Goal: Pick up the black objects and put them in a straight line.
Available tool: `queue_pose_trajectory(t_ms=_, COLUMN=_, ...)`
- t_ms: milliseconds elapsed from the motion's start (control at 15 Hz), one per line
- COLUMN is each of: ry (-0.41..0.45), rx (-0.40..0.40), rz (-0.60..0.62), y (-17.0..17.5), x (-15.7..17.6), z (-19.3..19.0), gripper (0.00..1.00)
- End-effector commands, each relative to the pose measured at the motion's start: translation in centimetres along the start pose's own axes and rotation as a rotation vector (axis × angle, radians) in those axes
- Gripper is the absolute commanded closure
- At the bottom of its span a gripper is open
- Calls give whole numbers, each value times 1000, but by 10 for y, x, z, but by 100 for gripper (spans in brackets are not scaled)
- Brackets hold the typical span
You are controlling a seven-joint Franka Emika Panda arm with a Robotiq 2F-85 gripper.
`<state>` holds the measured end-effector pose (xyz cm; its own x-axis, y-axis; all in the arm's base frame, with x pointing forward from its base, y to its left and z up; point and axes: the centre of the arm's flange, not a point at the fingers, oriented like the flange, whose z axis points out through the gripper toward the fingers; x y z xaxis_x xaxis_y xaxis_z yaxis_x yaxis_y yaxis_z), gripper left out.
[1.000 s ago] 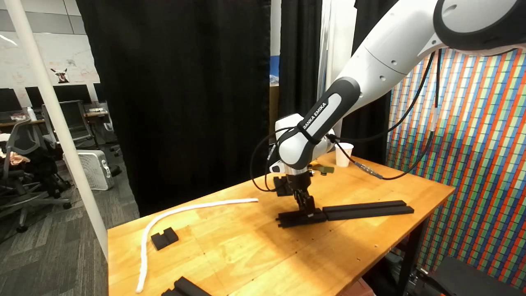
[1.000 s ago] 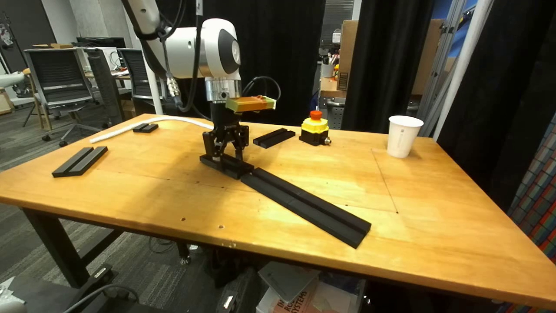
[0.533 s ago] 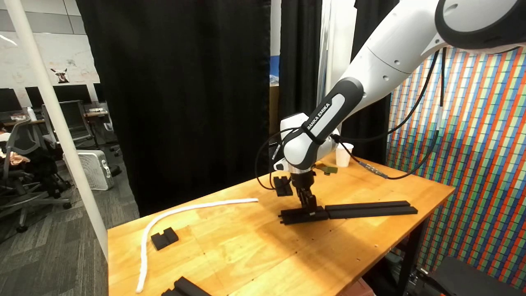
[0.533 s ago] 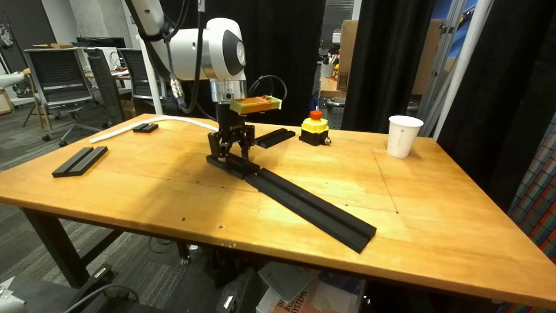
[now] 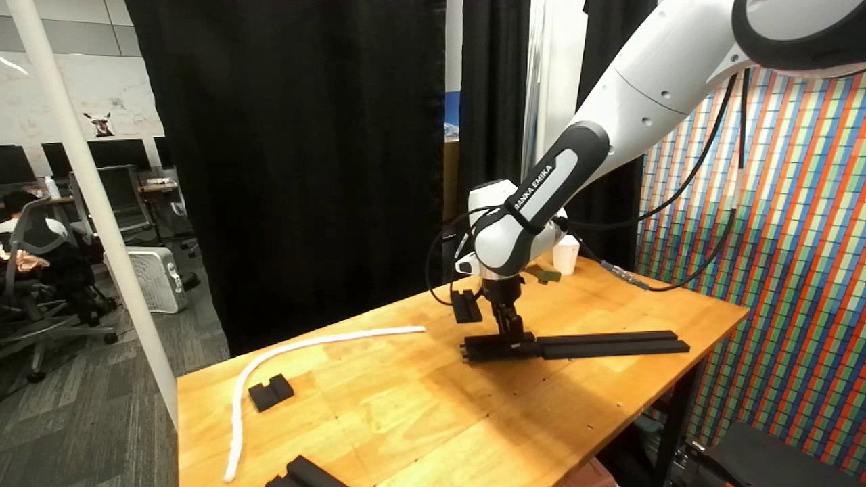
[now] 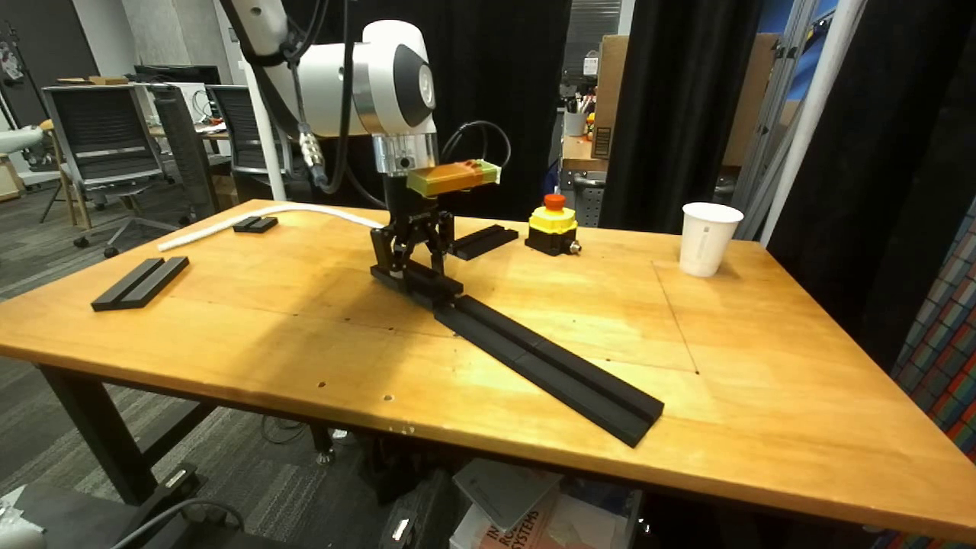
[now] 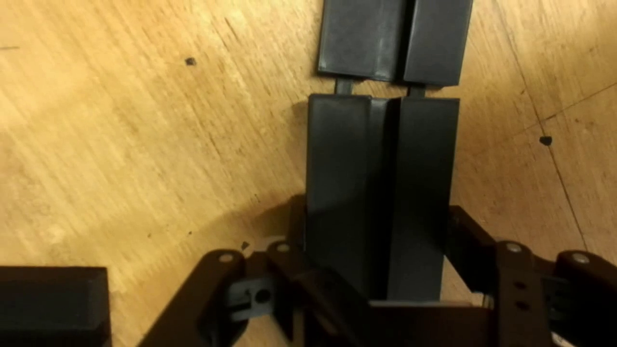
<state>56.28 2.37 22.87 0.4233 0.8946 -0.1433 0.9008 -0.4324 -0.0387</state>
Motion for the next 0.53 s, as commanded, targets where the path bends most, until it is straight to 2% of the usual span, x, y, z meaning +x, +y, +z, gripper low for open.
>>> queue_pose_trajectory(t_ms=0, ry=4, rx=-38, rz=14, y=-8, x=-7, z=-10, gripper=54)
queue_pose_trajectory(t_ms=467, ry=13, rx=-18, rz=26, y=-7, x=-13, z=-3, gripper=54)
